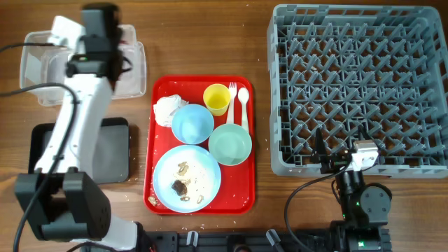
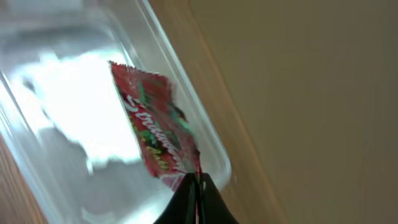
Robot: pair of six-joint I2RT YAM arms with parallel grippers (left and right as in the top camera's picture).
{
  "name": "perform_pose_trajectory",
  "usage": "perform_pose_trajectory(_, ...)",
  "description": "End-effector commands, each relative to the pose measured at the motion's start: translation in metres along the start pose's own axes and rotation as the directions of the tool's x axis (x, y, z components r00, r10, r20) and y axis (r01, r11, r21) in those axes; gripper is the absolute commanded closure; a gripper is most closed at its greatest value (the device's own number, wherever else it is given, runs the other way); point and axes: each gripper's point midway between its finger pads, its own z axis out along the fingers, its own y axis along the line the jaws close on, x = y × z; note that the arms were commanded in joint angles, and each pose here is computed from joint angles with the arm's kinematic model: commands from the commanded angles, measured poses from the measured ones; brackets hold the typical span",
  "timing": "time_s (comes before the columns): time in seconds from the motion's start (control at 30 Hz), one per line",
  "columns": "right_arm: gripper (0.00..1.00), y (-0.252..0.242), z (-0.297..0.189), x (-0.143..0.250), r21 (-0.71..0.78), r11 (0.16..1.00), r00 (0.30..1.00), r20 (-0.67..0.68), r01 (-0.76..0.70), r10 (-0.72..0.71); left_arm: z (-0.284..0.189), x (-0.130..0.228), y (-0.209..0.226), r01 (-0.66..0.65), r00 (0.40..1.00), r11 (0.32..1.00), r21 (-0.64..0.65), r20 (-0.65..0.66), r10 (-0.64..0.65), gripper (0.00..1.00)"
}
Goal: Sort waste into correct bins and load items into the dishwasher rack
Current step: 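Carry the red wrapper with the left gripper into the clear bin, then reach the left gripper back to the tray and grasp remaining tissue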
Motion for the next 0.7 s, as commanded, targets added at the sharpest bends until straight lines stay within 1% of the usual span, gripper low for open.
perform_pose_trajectory(0.0,0.0,0.001,0.0,0.0,-0.005,1.0,1.0,0.001,-0.008,0.008,0.038,-0.016,0.031,-0.056,0.998,0.996,-0.071,0.004,0.056,0.96)
perform_pose_trajectory(0.03,0.0,0.001,0.0,0.0,-0.005,1.0,1.0,0.001,-0.008,0.008,0.045,-0.019,0.036,-0.048,0.999,0.995,-0.082,0.001,0.048,0.92)
perform_pose_trajectory(0.1,0.0,0.001,0.0,0.0,-0.005,1.0,1.0,0.001,-0.008,0.008,0.056,-0.022,0.046,-0.035,0.999,0.994,-0.099,-0.006,0.034,0.64)
perform_pose_trajectory(0.2,0.0,0.001,0.0,0.0,-0.005,1.0,1.0,0.001,-0.008,0.008,0.06,-0.022,0.051,-0.03,0.999,0.994,-0.106,-0.021,0.028,0.22)
perform_pose_trajectory(0.27,0.0,0.001,0.0,0.0,-0.005,1.0,1.0,0.001,-0.008,0.008,0.057,-0.017,0.044,-0.056,0.997,0.996,-0.065,-0.063,0.052,0.07)
perform_pose_trajectory(0.33,0.0,0.001,0.0,0.0,-0.005,1.0,1.0,0.001,-0.008,0.008,0.046,-0.003,0.026,-0.098,0.984,0.995,0.03,-0.149,0.101,0.01)
perform_pose_trajectory(0.4,0.0,0.001,0.0,0.0,-0.005,1.0,1.0,0.001,-0.008,0.008,0.032,0.018,0.009,-0.119,0.958,0.985,0.123,-0.245,0.146,0.0)
perform_pose_trajectory(0.47,0.0,0.001,0.0,0.0,-0.005,1.0,1.0,0.001,-0.008,0.008,0.014,0.043,-0.005,-0.14,0.913,0.966,0.219,-0.348,0.211,0.01)
perform_pose_trajectory(0.5,0.0,0.001,0.0,0.0,-0.005,1.0,1.0,0.001,-0.008,0.008,0.007,0.054,-0.01,-0.162,0.889,0.951,0.262,-0.38,0.256,0.03)
perform_pose_trajectory(0.53,0.0,0.001,0.0,0.0,-0.005,1.0,1.0,0.001,-0.008,0.008,-0.007,0.077,-0.021,-0.224,0.829,0.905,0.363,-0.417,0.373,0.06)
perform_pose_trajectory(0.57,0.0,0.001,0.0,0.0,-0.005,1.0,1.0,0.001,-0.008,0.008,-0.016,0.092,-0.026,-0.281,0.78,0.858,0.43,-0.419,0.465,0.08)
perform_pose_trajectory(0.6,0.0,0.001,0.0,0.0,-0.005,1.0,1.0,0.001,-0.008,0.008,-0.023,0.108,-0.027,-0.339,0.729,0.812,0.475,-0.414,0.546,0.09)
perform_pose_trajectory(0.63,0.0,0.001,0.0,0.0,-0.005,1.0,1.0,0.001,-0.008,0.008,-0.034,0.129,-0.024,-0.416,0.652,0.747,0.518,-0.403,0.642,0.08)
perform_pose_trajectory(0.67,0.0,0.001,0.0,0.0,-0.005,1.0,1.0,0.001,-0.008,0.008,-0.039,0.143,-0.021,-0.456,0.602,0.711,0.535,-0.402,0.689,0.08)
